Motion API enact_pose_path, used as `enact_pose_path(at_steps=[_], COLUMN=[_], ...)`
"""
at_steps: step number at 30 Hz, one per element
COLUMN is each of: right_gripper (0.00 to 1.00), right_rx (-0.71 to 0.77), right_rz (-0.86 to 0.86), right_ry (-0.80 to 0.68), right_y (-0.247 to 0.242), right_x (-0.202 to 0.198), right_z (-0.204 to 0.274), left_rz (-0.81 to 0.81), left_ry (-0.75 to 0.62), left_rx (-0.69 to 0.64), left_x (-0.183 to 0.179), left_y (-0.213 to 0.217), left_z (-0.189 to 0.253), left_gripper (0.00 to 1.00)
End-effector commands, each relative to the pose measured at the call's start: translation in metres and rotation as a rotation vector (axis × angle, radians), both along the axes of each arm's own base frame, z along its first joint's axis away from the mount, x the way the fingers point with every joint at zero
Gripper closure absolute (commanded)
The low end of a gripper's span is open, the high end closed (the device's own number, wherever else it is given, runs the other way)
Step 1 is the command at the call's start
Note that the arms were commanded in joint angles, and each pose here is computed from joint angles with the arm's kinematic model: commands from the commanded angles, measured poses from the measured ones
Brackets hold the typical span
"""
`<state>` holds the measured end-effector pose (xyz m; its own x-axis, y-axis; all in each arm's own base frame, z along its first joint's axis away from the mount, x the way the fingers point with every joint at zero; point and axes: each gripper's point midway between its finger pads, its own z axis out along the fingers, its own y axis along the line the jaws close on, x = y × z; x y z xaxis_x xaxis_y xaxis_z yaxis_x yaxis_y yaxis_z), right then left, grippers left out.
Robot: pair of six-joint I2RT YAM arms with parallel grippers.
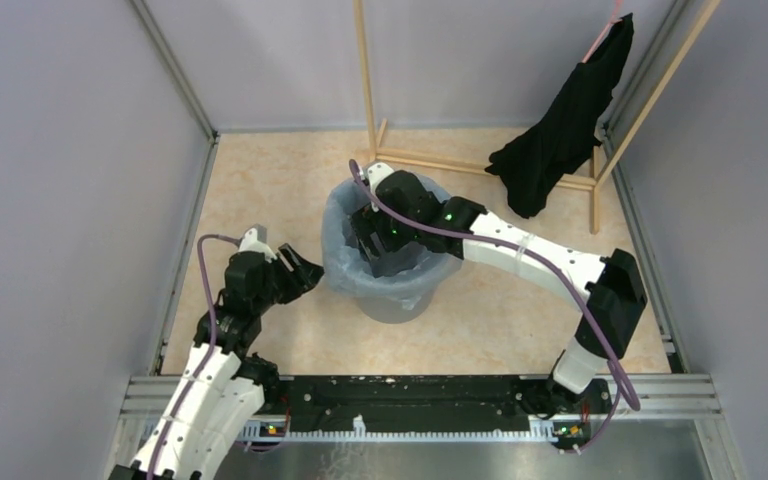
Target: Put the trash bags into the trash bin
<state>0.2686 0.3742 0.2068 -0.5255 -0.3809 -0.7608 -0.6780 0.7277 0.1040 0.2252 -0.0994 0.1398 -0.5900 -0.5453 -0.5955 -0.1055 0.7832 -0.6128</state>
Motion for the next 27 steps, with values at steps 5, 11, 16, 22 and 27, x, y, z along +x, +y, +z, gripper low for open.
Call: enact_pose_path(at_steps=[5, 11, 16, 22, 27], right_gripper=[0.12, 0.02, 0.01, 0.01, 0.02], right_rx=[0.159, 0.257, 0.298, 0.315, 0.351], right_rz=[0.055, -0.003, -0.149, -0.289, -0.177], right_ry=[-0.117, -0.248, -0.294, -0.242, -0.069], right_y=[-0.006, -0.032, -0.072, -0.119, -0.109], right_x=[-0.012, -0.013, 0.031, 0.084, 0.085], right_z=[0.084, 0.152, 0.177, 0.156, 0.115], left_rz=[-0.127, -0.114, -0.054, 0.013, 0.085], left_ry=[0.028, 0.082, 0.047, -0.012, -0.175], left_rx=[-0.094, -0.069, -0.024, 0.025, 0.036], left_x=[0.023, 0.024, 0.021, 0.009, -0.001], left_y=[-0.033, -0.03, -0.016, 0.003, 0.02], left_z=[-0.016, -0.041, -0.017, 0.031, 0.083], left_gripper=[0.29, 0.3, 0.19, 0.09, 0.08])
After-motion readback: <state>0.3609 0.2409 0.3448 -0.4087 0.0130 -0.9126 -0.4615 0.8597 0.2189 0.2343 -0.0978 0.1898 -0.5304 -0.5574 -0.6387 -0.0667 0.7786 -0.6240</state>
